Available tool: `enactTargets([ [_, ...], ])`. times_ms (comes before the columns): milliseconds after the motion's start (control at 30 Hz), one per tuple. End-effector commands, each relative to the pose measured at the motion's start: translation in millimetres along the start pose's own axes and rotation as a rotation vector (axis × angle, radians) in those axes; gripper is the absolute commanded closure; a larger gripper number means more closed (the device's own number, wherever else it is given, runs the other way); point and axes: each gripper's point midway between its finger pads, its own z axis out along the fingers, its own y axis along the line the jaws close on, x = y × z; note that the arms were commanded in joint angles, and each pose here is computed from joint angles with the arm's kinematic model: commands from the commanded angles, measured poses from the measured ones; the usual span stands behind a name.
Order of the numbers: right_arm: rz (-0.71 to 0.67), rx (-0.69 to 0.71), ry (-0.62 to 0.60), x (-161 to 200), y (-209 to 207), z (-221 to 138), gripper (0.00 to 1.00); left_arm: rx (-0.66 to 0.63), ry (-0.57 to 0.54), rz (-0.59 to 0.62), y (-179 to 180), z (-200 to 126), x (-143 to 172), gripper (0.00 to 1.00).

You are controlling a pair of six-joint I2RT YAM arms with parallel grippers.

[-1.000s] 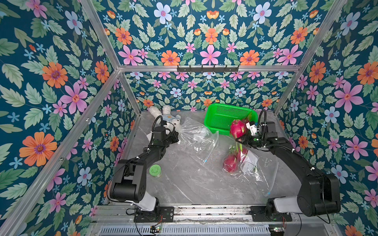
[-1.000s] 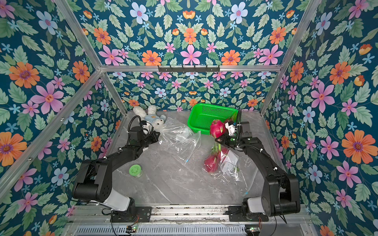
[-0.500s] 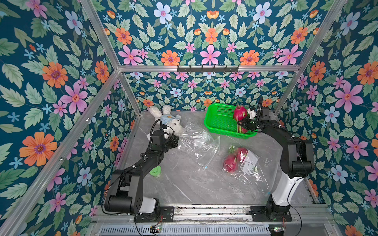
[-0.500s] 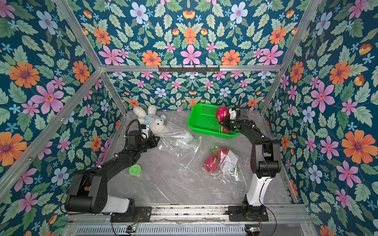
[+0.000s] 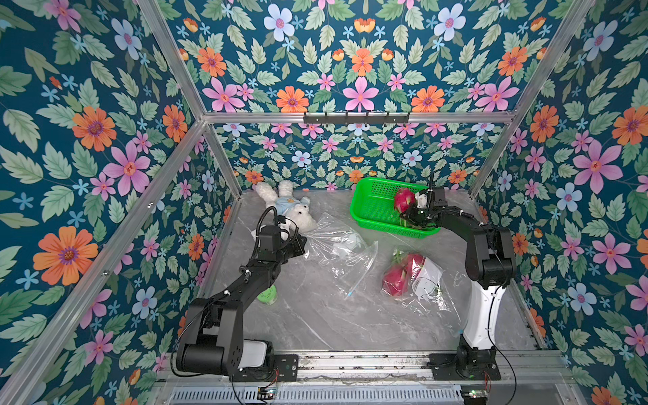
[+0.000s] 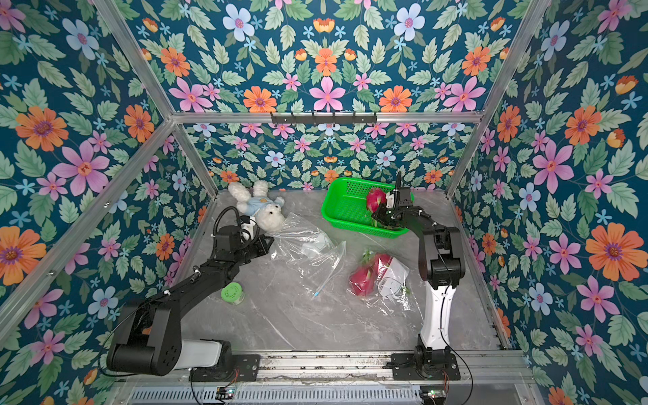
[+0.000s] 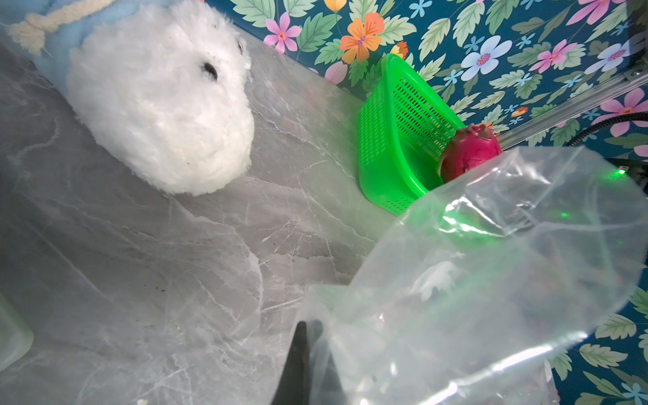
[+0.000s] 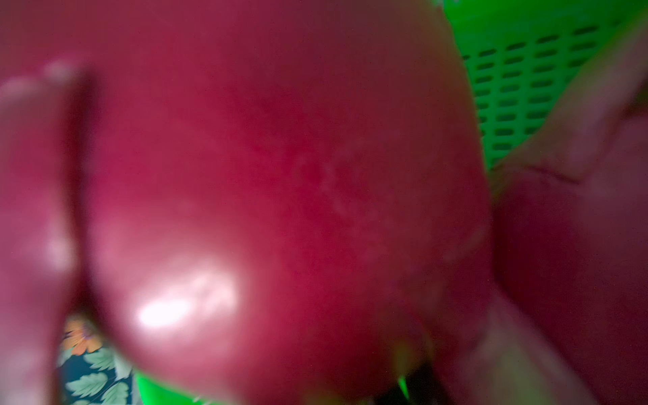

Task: Open the zip-top bag and take out the dragon fruit
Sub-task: Place the dragon fruit in the basket, then place the zipper food storage bag at the center of the board.

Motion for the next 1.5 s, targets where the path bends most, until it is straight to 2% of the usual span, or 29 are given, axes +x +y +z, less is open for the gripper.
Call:
enactTargets([
  [0,0.014,0.151,0.053,19.6,-31.3,-0.8,0.93,0.012,-0.002,0.005,-3.0,-1.0,-2.1,1.00],
  [200,-0.015,0.204,0.077,26.5,-41.2,-6.4,0.86,0.016,-0.007,0.007,-5.6,-1.9,-5.3,1.00],
  [467,-0.030,0.174,0.077,21.9,-28.4,-15.3,0.54,0.018,-0.014,0.022,-9.9,-4.2,-12.1,1.00],
  [633,-0.051,0.113,0.045,11.9,-4.2,-33.5,0.48,0.013,-0.012,0.028,-8.9,0.3,-15.3,1.00],
  [800,-0.086,0.053,-0.018,-1.0,27.2,-67.7,0.44,0.004,-0.023,0.054,-8.7,11.3,-28.9,1.00],
  [967,-0.127,0.009,-0.087,1.3,50.2,-108.6,0.42,-0.037,-0.061,0.116,-8.5,27.7,-61.5,1.00],
  [1133,-0.167,-0.017,-0.144,15.5,63.1,-145.2,0.37,-0.052,-0.050,0.165,-9.0,53.9,-87.4,1.00],
  [1367,-0.179,-0.068,-0.234,34.0,68.6,-170.7,0.35,-0.041,-0.041,0.191,-6.2,103.1,-119.1,1.00],
  [1433,-0.182,-0.081,-0.286,36.2,68.7,-177.7,0.31,-0.022,-0.029,0.190,-6.8,120.9,-125.1,1.00],
  [1467,-0.188,-0.088,-0.302,38.6,68.9,-180.8,0.23,-0.015,-0.021,0.185,-5.4,130.6,-127.0,1.00],
])
